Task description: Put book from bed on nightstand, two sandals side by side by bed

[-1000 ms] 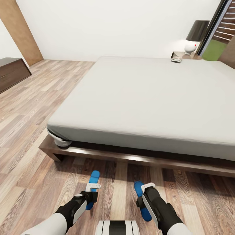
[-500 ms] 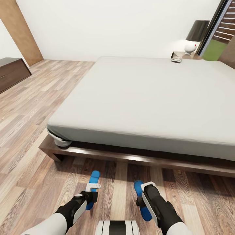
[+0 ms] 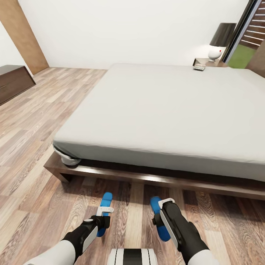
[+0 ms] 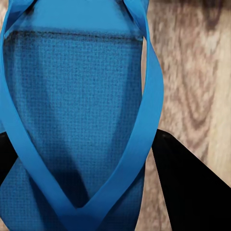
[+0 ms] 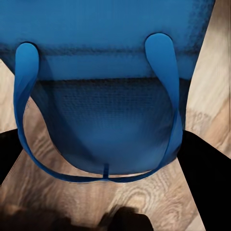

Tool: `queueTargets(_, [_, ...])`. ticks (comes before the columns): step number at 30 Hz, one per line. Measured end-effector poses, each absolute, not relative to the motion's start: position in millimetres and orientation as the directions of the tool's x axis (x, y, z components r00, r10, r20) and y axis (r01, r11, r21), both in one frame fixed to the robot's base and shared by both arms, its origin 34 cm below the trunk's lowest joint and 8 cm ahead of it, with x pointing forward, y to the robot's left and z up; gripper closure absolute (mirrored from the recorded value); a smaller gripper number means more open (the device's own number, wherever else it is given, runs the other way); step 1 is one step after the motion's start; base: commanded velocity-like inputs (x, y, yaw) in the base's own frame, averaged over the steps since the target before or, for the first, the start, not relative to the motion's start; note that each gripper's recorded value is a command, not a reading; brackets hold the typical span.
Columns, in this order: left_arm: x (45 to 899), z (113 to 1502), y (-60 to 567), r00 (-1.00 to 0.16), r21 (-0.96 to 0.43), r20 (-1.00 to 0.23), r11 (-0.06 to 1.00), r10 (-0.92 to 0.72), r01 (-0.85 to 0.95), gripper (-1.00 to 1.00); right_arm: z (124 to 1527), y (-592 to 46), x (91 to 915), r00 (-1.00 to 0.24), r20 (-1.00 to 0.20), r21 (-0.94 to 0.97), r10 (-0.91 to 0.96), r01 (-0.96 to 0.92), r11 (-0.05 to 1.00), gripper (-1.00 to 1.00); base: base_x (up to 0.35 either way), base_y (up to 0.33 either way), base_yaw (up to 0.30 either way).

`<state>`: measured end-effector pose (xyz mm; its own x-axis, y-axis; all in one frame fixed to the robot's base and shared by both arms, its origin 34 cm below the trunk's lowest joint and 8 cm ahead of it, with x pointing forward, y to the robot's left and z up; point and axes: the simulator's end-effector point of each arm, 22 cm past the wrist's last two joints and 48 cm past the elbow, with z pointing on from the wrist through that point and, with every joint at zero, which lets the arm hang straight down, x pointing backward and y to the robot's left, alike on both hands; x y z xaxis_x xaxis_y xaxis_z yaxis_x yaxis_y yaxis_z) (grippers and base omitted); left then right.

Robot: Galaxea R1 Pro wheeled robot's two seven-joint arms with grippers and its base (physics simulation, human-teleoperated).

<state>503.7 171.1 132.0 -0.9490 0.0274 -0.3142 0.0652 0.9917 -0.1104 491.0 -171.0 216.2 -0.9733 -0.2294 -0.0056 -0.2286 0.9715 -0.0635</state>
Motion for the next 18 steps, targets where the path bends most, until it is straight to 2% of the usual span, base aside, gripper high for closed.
queueTargets(8, [502.9, 131.8, 170.6, -0.95, -0.113, -0.312, 0.991, 0.028, 0.066, 1.0, 222.5, -168.1, 499.5, -0.973, -0.033, -0.061, -0.227, -0.225, 0.972, 1.0, 0.116, 0.1, 0.0])
queueTargets(18, [503.6, 132.0, 170.8, -0.949, -0.112, -0.314, 0.992, 0.028, 0.066, 1.0, 222.5, -167.8, 499.5, -0.973, -0.033, -0.061, -0.228, -0.226, 0.972, 1.0, 0.02, 0.016, 0.0])
